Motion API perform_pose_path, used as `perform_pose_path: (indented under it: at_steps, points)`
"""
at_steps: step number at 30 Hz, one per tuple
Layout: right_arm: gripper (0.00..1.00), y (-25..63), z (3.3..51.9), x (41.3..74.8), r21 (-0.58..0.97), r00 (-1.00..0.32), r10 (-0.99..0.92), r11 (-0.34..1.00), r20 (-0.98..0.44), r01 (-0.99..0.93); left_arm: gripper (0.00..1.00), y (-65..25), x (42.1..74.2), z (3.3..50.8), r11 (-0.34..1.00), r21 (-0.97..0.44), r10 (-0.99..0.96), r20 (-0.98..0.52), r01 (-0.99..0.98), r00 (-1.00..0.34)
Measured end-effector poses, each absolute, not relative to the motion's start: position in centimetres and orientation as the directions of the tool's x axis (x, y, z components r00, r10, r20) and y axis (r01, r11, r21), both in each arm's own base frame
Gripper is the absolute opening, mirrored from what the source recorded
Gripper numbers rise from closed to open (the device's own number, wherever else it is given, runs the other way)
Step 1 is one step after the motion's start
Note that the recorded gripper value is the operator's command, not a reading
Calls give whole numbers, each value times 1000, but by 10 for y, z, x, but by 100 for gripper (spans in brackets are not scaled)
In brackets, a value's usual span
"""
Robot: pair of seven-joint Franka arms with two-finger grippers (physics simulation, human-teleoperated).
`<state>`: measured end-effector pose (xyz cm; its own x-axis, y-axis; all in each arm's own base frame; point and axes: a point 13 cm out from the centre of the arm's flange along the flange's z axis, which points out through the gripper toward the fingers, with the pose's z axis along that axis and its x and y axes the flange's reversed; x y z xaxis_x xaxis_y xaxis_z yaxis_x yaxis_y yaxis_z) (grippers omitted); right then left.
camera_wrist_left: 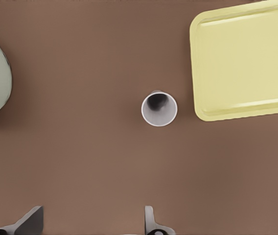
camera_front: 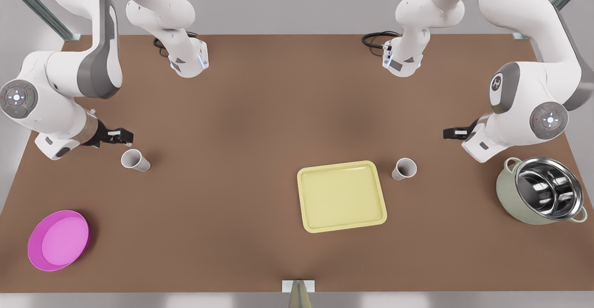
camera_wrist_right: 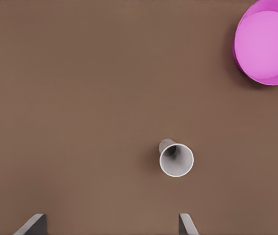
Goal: Use both arms to respectively pick up the white IKEA cups from the middle-left and middle-right positions, then place the white IKEA cups onto the middle-middle tray, ensuring that the cups remain upright and do not tip over
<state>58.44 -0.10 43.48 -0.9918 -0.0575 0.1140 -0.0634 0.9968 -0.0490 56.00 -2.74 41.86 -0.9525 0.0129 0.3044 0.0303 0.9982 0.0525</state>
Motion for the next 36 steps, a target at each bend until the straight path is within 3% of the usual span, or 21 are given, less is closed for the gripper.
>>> perform_pose_path:
  at_steps: [4,7,9,12,17,27,28,29,31,33,36]
  points:
    - [100,1,431,584,-38,-993,-59,997,102,-63,100,-28,559,405,998,49,21,313,39,-949]
    - [100,-3,426,588,-34,-993,-55,998,102,-58,100,-36,531,300,996,47,45,420,71,-907]
    - [100,-22,389,596,-32,-988,-36,999,149,-41,100,-37,526,233,998,27,46,426,64,-904]
    - [100,-73,326,600,-26,-980,12,1000,197,7,100,-39,542,191,999,7,45,345,50,-937]
    - [100,-121,245,547,6,-974,48,999,223,51,100,-42,567,156,999,-9,47,224,46,-973]
    - [100,-149,155,536,35,-987,9,999,160,14,100,-44,558,102,999,-16,54,218,51,-975]
    - [100,-152,154,537,34,-989,5,999,149,11,85,-45,557,97,998,-17,55,221,52,-974]
    - [100,-156,154,537,34,-990,3,999,140,8,56,-45,557,94,998,-17,56,222,54,-973]
    - [100,-160,151,539,33,-992,-6,999,127,-2,50,-46,558,92,998,-17,57,218,55,-974]
    - [100,-164,141,533,38,-991,-10,999,131,-5,36,-45,560,93,998,-12,57,213,56,-975]
    - [100,-165,129,525,46,-991,-18,999,136,-12,29,-48,561,94,998,-11,56,208,55,-977]
